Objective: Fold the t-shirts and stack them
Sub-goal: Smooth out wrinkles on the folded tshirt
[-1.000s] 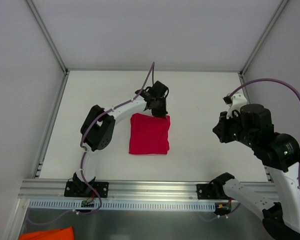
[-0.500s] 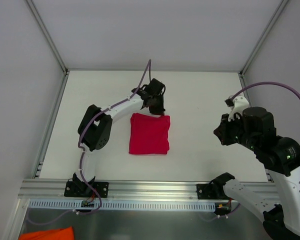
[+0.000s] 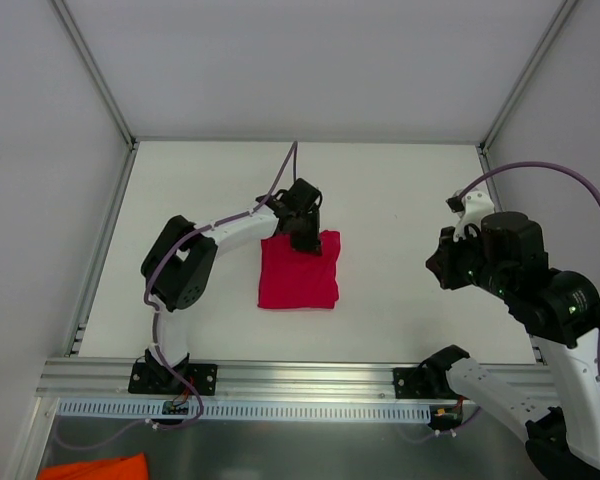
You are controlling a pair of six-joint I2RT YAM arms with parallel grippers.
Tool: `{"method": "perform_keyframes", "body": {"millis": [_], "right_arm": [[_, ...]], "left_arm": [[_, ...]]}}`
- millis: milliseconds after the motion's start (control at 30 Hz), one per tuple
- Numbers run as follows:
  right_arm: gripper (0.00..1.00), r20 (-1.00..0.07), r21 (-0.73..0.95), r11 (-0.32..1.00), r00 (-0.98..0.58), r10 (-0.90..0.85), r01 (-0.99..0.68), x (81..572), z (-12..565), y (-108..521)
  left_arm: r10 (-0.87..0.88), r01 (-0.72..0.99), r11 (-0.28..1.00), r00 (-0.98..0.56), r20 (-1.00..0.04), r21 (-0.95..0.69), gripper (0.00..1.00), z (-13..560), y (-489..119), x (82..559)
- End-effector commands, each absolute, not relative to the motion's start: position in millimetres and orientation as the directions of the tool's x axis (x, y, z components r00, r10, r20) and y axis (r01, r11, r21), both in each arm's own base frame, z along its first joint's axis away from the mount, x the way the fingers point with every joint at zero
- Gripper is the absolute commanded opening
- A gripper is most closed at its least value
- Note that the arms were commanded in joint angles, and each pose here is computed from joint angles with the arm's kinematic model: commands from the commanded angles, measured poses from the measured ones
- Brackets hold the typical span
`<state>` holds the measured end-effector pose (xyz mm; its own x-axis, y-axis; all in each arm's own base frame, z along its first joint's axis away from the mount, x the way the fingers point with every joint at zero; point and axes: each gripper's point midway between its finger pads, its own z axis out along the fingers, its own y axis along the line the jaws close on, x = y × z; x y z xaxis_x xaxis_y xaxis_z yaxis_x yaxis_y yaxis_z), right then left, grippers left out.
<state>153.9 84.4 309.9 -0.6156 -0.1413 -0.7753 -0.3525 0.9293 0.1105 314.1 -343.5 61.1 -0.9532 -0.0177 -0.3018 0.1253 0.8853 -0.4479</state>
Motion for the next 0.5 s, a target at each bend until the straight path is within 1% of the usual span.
{"method": "perform_keyframes", "body": {"millis": [0,167,333,467], "right_arm": [[0.01,-0.772,0.11,0.922,-0.617,-0.156,-0.371,157.4,308.0,89.3],[0.01,-0.769,0.109,0.921,-0.619,-0.16,-0.374,156.0,308.2,89.1],[0.01,-0.759,0.1,0.923,-0.628,-0.17,-0.371,152.2,303.3,85.5],[0.01,-0.746,0.107,0.924,-0.643,-0.17,-0.368,149.5,297.1,85.3]], "left_arm": [[-0.023,0.152,0.851,-0.946,-0.324,-0.503,0.0,79.2,-353.7,312.4],[-0.001,0.152,0.868,-0.951,-0.308,-0.472,0.0,63.9,-357.6,320.0],[0.009,0.173,0.873,-0.941,-0.339,-0.456,0.0,65.9,-363.0,338.2],[0.007,0.162,0.883,-0.943,-0.333,-0.44,0.0,61.2,-361.3,353.2]]}}
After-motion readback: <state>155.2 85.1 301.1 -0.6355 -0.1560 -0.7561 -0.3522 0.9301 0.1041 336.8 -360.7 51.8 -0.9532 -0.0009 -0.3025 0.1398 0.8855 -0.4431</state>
